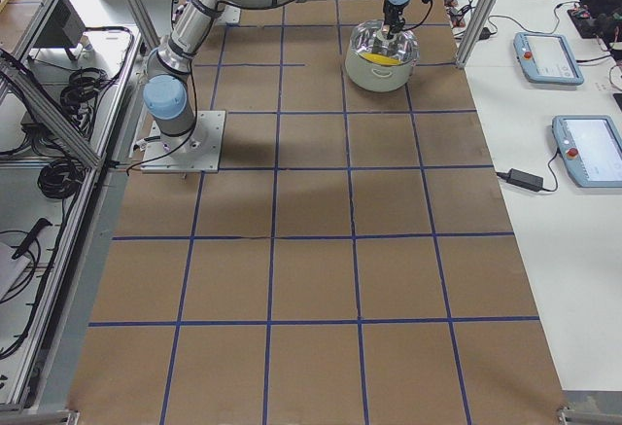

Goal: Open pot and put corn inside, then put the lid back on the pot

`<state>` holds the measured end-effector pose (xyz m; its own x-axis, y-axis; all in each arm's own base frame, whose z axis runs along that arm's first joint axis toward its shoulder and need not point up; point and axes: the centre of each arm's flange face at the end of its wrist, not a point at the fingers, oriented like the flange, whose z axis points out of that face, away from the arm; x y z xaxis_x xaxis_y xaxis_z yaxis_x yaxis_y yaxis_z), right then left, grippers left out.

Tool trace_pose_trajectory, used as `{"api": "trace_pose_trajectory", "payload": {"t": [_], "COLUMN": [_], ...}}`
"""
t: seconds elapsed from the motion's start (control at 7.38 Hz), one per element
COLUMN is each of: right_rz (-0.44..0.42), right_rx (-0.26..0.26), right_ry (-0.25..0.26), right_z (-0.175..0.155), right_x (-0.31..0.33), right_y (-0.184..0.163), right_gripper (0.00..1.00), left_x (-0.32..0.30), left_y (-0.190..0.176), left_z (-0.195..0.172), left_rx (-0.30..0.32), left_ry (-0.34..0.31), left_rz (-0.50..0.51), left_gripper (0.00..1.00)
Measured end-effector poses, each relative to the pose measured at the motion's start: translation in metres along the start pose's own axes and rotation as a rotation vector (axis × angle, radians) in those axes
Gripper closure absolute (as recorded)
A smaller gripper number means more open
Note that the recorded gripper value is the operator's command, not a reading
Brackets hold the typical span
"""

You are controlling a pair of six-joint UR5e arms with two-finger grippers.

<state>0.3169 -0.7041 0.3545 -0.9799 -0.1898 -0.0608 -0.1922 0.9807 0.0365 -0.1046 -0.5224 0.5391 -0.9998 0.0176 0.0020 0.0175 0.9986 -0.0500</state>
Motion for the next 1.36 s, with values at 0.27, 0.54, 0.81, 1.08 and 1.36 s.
{"api": "trace_pose_trajectory", "payload": {"t": [0.27,0.54,0.81,1.08,1.36], "right_rz": [0.0,0.003,0.008,0.009,0.008], "right_rx": [0.003,0.011,0.043,0.075,0.055], "right_ry": [0.008,0.011,0.014,0.029,0.036], "right_z": [0.0,-0.006,-0.037,-0.092,-0.129], "right_x": [-0.001,-0.001,0.008,0.03,0.087], "right_y": [0.0,0.002,0.012,0.046,0.105], "right_gripper": [0.15,0.15,0.15,0.16,0.15], "left_x": [0.0,0.0,0.0,-0.001,0.0], "left_y": [0.0,0.0,0.0,0.002,0.006], "left_z": [0.0,0.0,0.0,-0.002,-0.002], "left_rx": [0.0,0.0,0.001,0.001,-0.002], "left_ry": [0.0,0.0,-0.003,-0.007,-0.007], "left_rz": [0.001,0.001,0.0,-0.002,-0.011], "left_gripper": [0.0,0.0,0.0,0.0,0.0]}}
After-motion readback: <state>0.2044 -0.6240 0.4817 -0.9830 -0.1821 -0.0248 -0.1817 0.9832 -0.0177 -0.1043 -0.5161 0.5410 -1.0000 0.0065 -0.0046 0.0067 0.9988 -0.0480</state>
